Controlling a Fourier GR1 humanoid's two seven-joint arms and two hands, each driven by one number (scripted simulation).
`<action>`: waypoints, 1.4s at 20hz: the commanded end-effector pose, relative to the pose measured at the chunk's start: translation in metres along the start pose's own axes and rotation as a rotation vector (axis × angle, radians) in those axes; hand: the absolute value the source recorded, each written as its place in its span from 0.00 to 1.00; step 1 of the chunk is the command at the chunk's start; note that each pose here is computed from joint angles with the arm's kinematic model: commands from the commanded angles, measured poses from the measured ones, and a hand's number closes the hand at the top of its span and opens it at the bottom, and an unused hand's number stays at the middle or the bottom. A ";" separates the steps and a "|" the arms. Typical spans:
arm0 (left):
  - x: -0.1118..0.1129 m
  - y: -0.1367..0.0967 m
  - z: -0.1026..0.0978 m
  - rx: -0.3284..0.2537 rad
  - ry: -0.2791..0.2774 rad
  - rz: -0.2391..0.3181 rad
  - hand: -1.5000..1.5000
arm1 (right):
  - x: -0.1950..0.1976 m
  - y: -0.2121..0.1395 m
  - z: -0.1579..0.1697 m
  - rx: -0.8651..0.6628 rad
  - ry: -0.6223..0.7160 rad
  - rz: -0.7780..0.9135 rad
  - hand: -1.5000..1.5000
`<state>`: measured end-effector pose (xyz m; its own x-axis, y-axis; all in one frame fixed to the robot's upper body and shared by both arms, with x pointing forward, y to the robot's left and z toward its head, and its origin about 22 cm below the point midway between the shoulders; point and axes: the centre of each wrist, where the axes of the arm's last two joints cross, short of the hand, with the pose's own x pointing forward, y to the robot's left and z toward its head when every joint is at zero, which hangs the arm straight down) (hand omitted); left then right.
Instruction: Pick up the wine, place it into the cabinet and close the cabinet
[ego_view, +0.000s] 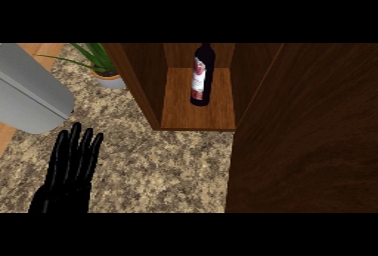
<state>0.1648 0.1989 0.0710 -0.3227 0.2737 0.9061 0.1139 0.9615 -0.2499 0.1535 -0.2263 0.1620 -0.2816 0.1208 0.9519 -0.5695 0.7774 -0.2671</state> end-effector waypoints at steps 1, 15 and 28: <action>0.011 0.008 0.028 0.038 -0.027 -0.010 0.00 | 0.008 0.019 0.012 0.103 0.037 -0.079 1.00; 0.073 0.094 0.038 0.078 -0.044 -0.042 0.00 | 0.041 0.087 -0.053 0.186 -0.059 -0.090 1.00; 0.103 0.135 0.058 0.033 -0.047 -0.034 0.00 | 0.046 0.120 -0.143 0.077 -0.047 0.012 1.00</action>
<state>0.0996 0.3481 0.1062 -0.3701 0.2334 0.8992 0.0530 0.9717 -0.2304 0.1593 -0.0582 0.1898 -0.3272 0.0813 0.9415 -0.6549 0.6988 -0.2879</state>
